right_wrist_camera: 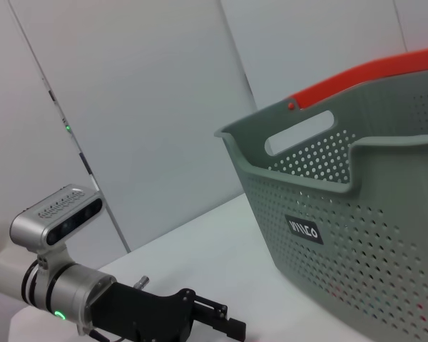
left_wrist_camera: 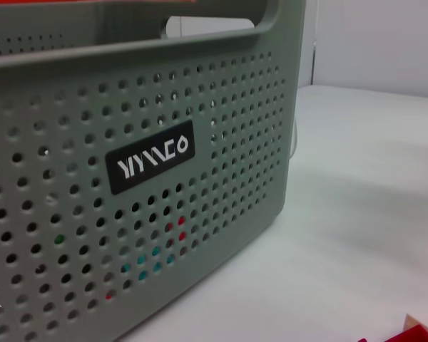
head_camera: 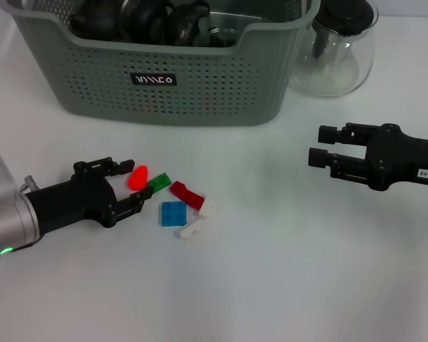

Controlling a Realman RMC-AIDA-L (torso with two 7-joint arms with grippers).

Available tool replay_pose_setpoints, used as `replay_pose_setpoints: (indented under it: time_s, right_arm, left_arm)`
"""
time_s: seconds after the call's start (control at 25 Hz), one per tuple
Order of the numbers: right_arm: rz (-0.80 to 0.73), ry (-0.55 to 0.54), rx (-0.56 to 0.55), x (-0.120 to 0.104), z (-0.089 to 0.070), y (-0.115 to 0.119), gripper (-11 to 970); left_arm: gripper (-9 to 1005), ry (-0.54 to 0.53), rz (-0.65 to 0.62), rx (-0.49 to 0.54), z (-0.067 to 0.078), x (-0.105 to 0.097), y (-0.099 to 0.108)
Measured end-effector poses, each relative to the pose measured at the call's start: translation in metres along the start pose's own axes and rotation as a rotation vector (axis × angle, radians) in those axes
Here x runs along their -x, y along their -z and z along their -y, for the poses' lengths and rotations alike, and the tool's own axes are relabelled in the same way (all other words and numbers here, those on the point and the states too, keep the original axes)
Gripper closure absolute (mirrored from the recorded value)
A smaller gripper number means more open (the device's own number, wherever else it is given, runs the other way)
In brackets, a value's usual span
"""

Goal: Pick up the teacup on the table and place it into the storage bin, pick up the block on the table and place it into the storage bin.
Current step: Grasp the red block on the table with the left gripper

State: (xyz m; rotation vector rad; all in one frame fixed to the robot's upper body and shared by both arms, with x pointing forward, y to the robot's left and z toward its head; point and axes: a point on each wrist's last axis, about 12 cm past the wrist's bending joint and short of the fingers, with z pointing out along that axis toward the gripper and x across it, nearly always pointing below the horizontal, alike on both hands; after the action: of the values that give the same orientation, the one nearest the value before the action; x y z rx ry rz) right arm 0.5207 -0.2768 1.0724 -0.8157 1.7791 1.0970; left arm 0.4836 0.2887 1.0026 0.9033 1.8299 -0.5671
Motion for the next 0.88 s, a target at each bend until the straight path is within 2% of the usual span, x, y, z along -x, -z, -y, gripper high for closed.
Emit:
replay_pose_setpoints:
  time_s: [0.52, 0.88]
  right_arm:
    - [-0.002, -0.003, -0.002, -0.001, 0.0, 0.001, 376]
    - [-0.002, -0.003, -0.003, -0.001, 0.0, 0.002, 375]
  left_arm:
    - [455, 0.003, -0.041, 0.048, -0.002, -0.005, -0.01]
    - [466, 0.025, -0.017, 0.101, -0.007, -0.007, 0.002]
